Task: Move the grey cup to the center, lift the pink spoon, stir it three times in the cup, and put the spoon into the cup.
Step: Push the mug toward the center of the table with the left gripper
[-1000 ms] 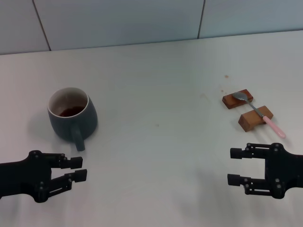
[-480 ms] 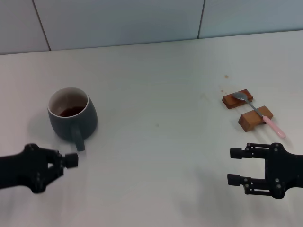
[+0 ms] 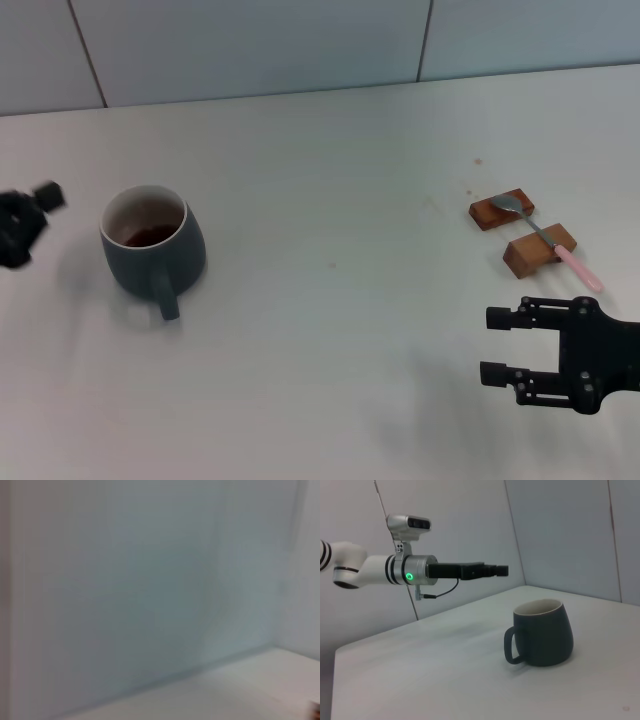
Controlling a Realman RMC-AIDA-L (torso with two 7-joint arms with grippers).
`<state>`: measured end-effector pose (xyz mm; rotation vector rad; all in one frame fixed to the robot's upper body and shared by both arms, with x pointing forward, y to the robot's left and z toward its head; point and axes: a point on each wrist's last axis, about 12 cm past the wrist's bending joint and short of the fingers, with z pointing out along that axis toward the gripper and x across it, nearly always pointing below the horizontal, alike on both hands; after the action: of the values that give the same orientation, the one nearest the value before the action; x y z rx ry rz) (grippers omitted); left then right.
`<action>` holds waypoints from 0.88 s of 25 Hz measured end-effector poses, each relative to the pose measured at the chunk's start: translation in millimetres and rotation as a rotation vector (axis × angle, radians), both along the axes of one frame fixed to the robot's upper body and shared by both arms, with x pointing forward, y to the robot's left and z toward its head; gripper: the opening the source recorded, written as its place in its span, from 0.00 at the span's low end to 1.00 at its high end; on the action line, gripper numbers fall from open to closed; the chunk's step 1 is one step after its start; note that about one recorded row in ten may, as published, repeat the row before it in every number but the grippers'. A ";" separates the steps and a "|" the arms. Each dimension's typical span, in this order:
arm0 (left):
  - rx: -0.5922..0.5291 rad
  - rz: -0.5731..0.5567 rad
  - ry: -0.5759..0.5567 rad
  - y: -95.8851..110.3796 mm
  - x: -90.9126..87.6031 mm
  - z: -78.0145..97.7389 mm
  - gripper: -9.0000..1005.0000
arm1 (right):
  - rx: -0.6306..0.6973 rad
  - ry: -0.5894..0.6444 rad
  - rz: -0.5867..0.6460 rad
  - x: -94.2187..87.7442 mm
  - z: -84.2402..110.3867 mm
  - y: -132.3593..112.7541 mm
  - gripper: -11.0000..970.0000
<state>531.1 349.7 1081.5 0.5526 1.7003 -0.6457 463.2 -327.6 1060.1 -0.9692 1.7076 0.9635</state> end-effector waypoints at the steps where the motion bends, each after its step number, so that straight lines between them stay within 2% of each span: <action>1: -0.001 0.019 -0.011 1.4 0.1 -0.3 0.01 | 0.000 -0.001 0.000 0.4 0.2 0.1 0.69; 3: 0.006 0.096 -0.073 6.6 -1.5 -2.5 0.01 | 0.000 -0.002 0.001 1.0 0.6 0.3 0.69; 11: 0.134 0.235 -0.267 6.4 -16.7 -26.1 0.01 | 0.000 -0.001 -0.004 2.3 1.2 -0.3 0.69; 15: 0.237 0.259 -0.332 -7.6 -24.1 -44.4 0.01 | -0.004 0.004 -0.009 4.3 1.7 -0.7 0.69; 22: 0.371 0.278 -0.352 -29.5 -22.3 -64.3 0.01 | -0.012 0.001 -0.014 7.7 2.0 -0.2 0.69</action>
<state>508.8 320.2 1017.2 0.6317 1.5263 -0.0240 470.8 -327.8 1062.1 -0.9641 1.7203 0.9457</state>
